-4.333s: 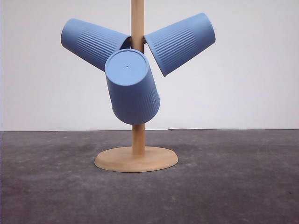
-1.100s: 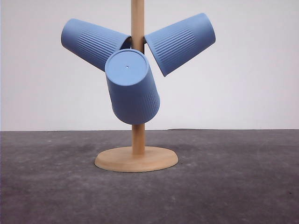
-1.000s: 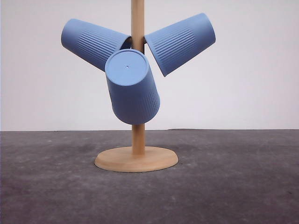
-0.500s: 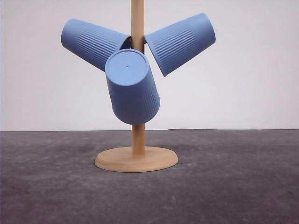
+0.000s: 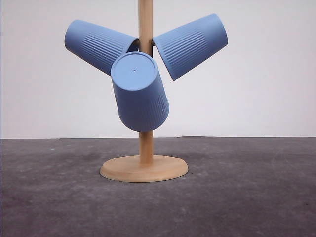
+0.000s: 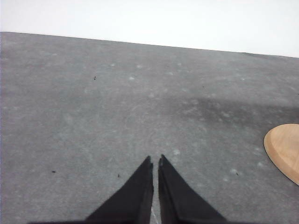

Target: Place three cups

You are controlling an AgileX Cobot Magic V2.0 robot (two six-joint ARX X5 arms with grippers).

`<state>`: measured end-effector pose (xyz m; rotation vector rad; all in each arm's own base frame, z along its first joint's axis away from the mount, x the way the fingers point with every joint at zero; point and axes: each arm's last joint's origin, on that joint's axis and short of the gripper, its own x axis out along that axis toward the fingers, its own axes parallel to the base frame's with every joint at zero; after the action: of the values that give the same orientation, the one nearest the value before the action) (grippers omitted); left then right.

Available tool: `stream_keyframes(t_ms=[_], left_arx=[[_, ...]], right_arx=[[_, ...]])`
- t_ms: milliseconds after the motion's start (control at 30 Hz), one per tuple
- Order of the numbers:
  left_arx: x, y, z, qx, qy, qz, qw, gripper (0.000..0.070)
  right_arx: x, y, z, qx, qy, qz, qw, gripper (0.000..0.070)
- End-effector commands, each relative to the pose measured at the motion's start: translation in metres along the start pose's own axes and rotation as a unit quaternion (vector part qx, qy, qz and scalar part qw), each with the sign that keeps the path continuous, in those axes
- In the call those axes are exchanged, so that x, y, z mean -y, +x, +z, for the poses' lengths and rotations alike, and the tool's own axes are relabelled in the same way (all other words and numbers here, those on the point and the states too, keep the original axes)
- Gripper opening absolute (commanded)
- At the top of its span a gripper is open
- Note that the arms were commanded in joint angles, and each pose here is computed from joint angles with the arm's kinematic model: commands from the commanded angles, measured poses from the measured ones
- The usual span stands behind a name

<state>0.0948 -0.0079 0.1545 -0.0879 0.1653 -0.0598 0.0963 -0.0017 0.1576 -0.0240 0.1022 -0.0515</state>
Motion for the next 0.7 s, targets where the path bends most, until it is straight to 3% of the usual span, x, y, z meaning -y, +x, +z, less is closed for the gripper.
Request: stream_keyframes(t_ms=[0,667], left_arx=[[-0.0006,0.0013,-0.0047,-0.008,0.0,0.002,1.0,0.0],[-0.0006,0.0013,-0.0047,-0.008,0.0,0.002,1.0,0.0]], right_arx=[[0.0,0.0004,-0.0002,0.003,0.006,-0.001,1.0,0.0013],[0.0,0.0004,-0.0002,0.003,0.006,-0.001,1.0,0.0013]])
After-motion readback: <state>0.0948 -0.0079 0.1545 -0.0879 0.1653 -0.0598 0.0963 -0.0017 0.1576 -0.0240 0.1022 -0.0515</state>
